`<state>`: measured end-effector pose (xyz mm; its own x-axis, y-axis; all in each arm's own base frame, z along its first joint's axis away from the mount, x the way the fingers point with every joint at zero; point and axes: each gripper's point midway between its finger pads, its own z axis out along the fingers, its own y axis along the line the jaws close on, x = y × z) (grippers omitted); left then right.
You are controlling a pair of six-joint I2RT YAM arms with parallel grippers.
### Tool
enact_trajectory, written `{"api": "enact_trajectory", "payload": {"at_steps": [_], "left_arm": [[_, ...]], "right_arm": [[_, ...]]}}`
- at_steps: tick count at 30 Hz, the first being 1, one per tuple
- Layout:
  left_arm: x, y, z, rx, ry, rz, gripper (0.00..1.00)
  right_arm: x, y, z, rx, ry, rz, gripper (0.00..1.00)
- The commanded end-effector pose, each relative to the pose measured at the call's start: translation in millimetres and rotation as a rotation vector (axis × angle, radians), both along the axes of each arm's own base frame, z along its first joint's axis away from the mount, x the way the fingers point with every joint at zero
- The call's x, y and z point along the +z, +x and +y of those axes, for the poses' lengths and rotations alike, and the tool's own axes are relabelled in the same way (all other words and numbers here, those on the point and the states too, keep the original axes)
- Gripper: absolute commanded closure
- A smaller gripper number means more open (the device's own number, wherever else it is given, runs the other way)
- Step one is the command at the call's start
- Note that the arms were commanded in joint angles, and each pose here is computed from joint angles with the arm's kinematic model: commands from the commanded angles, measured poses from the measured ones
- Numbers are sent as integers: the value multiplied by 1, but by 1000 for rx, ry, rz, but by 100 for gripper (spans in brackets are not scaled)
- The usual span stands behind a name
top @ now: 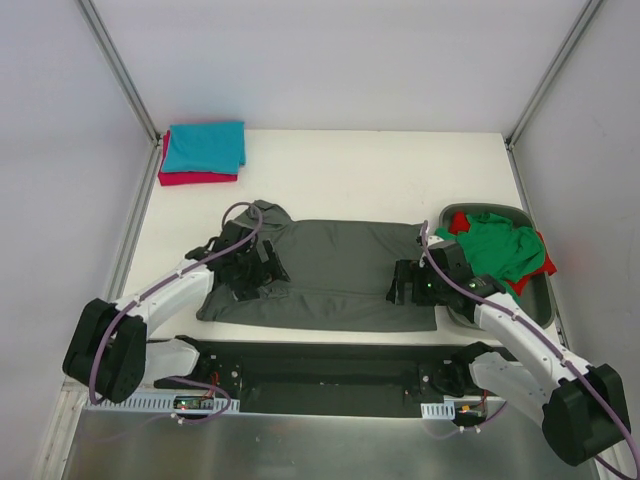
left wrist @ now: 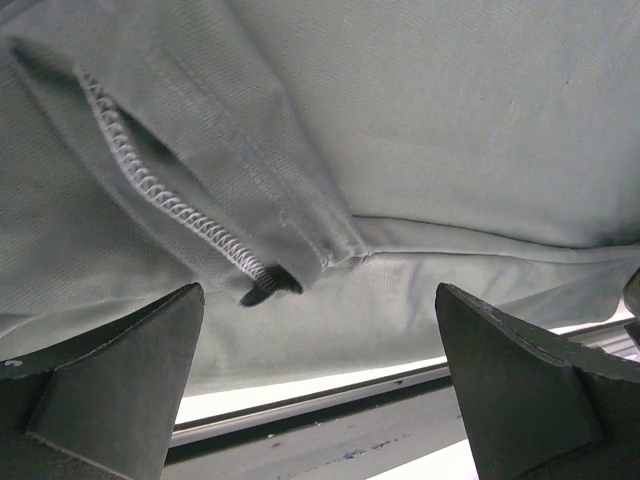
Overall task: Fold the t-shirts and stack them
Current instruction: Fold the flattened tshirt in 1/3 of the way
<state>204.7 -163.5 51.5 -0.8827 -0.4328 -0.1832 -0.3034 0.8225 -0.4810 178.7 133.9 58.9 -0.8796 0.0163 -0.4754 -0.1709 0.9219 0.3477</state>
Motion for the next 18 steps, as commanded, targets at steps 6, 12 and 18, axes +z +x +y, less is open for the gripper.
{"api": "enact_trajectory", "payload": {"at_steps": [6, 12, 18], "left_arm": [[23, 44, -27, -46, -3, -83, 1], [27, 72, -40, -86, 17, -105, 1], [36, 84, -62, -187, -25, -118, 1]], "right_arm": [[-3, 5, -8, -13, -44, -31, 4], [-8, 3, -9, -10, -56, -11, 4], [-5, 4, -10, -4, -60, -30, 4]]}}
